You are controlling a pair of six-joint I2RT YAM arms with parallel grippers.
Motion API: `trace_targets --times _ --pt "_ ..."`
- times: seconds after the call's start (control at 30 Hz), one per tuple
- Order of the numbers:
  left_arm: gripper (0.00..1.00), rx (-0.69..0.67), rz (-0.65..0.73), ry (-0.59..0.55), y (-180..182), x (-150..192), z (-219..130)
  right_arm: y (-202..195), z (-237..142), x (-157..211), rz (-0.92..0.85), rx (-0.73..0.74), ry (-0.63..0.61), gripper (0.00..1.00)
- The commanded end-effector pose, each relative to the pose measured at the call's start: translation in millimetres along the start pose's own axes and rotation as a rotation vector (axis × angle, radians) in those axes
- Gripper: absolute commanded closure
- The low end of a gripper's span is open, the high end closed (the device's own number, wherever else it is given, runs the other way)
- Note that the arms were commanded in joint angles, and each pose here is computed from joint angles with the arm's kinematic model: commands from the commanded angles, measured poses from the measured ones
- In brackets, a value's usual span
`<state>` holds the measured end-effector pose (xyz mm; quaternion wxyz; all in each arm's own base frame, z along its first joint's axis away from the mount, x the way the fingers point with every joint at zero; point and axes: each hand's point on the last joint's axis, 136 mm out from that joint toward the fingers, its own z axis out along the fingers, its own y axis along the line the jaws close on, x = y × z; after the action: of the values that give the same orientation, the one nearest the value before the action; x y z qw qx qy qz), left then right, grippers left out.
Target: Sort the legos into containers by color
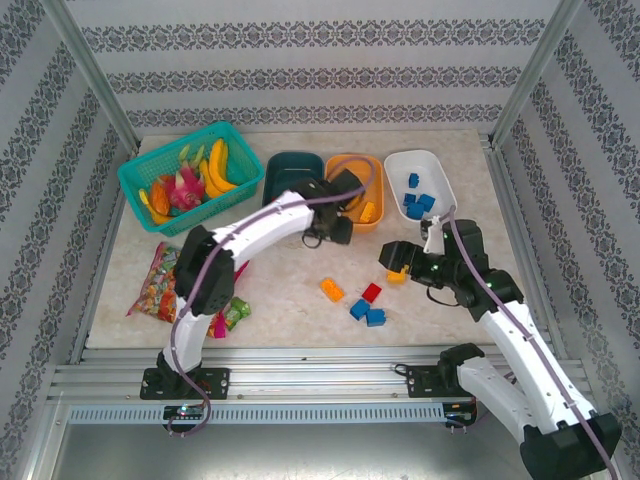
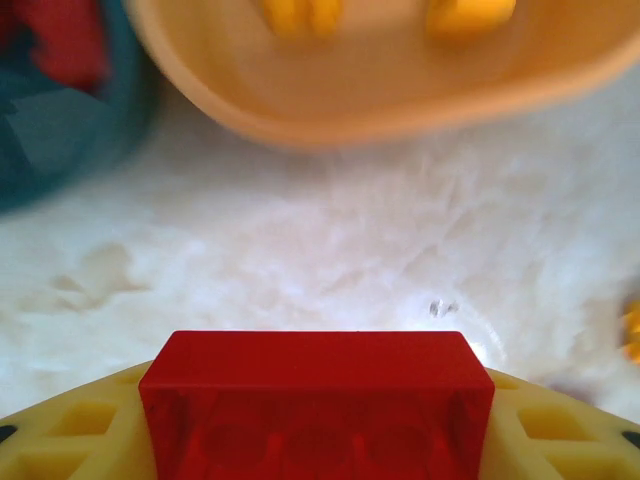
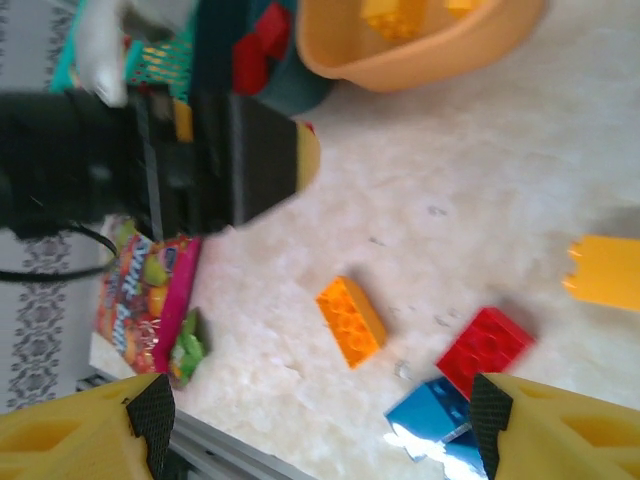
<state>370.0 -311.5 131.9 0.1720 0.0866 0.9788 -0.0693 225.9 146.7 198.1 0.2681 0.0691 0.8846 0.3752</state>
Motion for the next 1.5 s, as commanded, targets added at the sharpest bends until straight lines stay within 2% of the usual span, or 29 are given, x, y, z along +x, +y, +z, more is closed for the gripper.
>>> trace_targets --times 0.0,0.17,0.37,0.47,0.63,0.73,0.83,0.97,1.13,1.33,1.47 --pt "0.46 0.020 -0.123 -0.057 38 -36 -30 53 1 -29 -0.102 -0.173 -0.095 0.20" --pt "0.46 0.027 -0.202 -0.148 79 -91 -26 81 23 -48 -0.149 -0.197 -0.132 0.19" --pt "0.46 -0.043 -0.258 -0.229 122 -151 9 99 44 -65 -0.159 -0.199 -0.126 0.19" --pt "0.46 -0.077 -0.276 -0.258 138 -168 30 100 51 -70 -0.153 -0.183 -0.119 0.20" --pt "0.46 -0.151 -0.304 -0.245 162 -169 68 100 56 -76 -0.144 -0.161 -0.123 0.20" --pt "0.43 -0.141 -0.312 -0.205 163 -161 89 97 57 -78 -0.141 -0.141 -0.126 0.20" --pt "0.35 -0.122 -0.320 -0.186 161 -157 96 93 57 -76 -0.136 -0.121 -0.121 0.20" --pt "0.22 -0.119 -0.331 -0.185 160 -157 88 82 58 -73 -0.129 -0.076 -0.112 0.19" --pt "0.13 -0.094 -0.325 -0.213 154 -163 61 68 57 -72 -0.147 0.001 -0.105 0.19" --pt "0.10 0.006 -0.345 -0.317 133 -182 -10 48 55 -62 -0.241 0.134 -0.041 0.22" --pt "0.09 0.081 -0.361 -0.380 117 -180 -68 43 61 -38 -0.372 0.206 0.079 0.23"
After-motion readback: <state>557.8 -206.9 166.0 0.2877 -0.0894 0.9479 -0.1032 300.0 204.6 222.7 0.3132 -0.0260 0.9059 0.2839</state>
